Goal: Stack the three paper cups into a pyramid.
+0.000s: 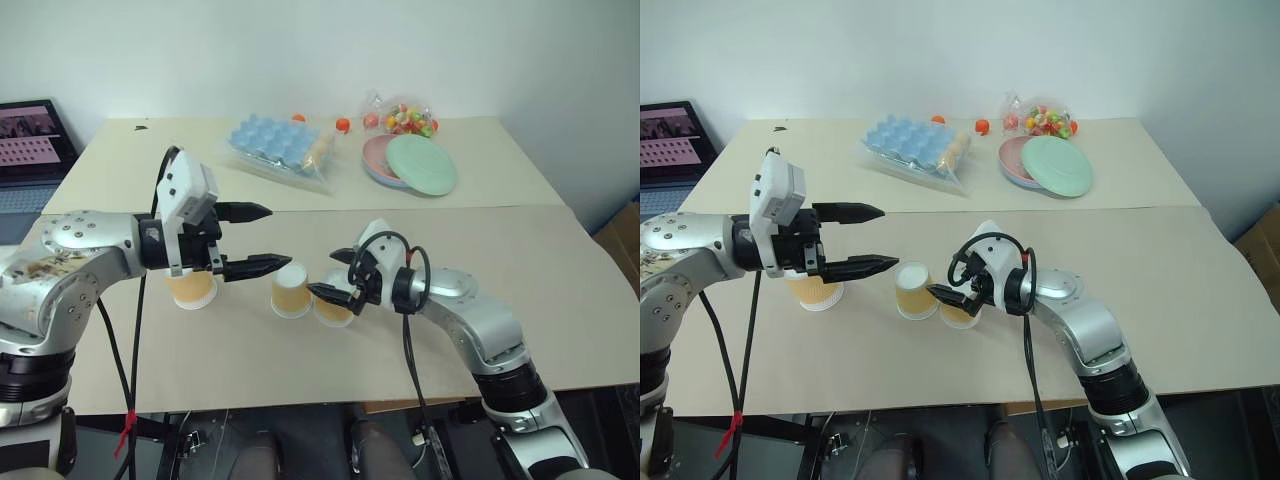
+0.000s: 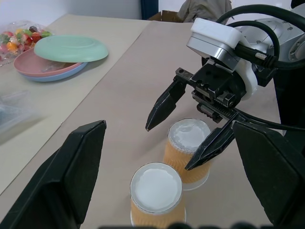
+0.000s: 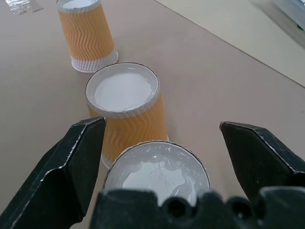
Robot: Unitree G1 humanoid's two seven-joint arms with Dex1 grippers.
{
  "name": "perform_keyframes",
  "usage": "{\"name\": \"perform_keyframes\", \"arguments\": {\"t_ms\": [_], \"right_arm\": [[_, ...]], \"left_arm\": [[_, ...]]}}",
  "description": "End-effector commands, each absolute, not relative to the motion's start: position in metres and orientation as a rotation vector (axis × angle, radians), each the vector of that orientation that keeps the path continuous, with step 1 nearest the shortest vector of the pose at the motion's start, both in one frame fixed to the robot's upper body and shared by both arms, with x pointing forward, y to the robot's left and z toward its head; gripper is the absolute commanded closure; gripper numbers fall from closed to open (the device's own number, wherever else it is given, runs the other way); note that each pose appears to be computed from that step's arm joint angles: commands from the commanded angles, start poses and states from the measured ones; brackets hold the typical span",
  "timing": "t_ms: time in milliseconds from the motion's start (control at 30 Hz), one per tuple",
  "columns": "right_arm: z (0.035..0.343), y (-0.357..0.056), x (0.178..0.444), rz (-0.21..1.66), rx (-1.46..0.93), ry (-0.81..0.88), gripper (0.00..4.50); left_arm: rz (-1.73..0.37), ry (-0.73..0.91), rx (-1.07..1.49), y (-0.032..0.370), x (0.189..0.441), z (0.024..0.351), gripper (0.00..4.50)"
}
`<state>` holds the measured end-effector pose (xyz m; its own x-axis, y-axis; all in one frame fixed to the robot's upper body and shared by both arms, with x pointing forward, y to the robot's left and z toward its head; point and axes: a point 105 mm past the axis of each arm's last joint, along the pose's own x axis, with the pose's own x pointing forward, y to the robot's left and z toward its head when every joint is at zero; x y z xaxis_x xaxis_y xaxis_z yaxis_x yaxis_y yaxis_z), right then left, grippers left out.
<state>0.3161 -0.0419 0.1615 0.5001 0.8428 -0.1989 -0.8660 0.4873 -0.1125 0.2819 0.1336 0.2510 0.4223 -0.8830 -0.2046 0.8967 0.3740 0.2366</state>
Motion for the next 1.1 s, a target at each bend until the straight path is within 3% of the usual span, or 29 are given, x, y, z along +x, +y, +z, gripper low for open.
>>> {"name": "perform_keyframes", "arguments": {"t_ms": [33, 233, 367, 500, 800, 933, 1100], "right_arm": [[0.229, -0.064, 0.314, 1.035, -0.049, -0.044, 0.03], [0.266, -0.105, 0.315, 0.965, 0.073, -0.09, 0.03], [0.262, -0.127, 0.307, 0.94, -0.053, -0.065, 0.03], [0.248, -0.137, 0.276, 1.084, -0.145, 0.02, 0.03], [0.239, -0.128, 0.262, 1.283, -0.187, 0.085, 0.03], [0.237, -0.118, 0.272, 1.335, -0.2, 0.073, 0.03], [0.236, -0.115, 0.279, 1.347, -0.202, 0.065, 0.03]], "left_arm": [[-1.149, -0.001, 0.357, 0.131, 0.282, 0.26, 0.0], [-1.151, 0.001, 0.348, 0.131, 0.285, 0.258, 0.0], [-1.132, 0.006, 0.346, 0.135, 0.286, 0.258, 0.0], [-1.068, 0.021, 0.33, 0.155, 0.285, 0.262, 0.0], [-0.868, 0.084, 0.372, 0.216, 0.277, 0.277, 0.0], [-0.71, 0.152, 0.338, 0.26, 0.267, 0.261, 0.0], [-0.626, 0.15, 0.326, 0.274, 0.263, 0.248, 0.0]]}}
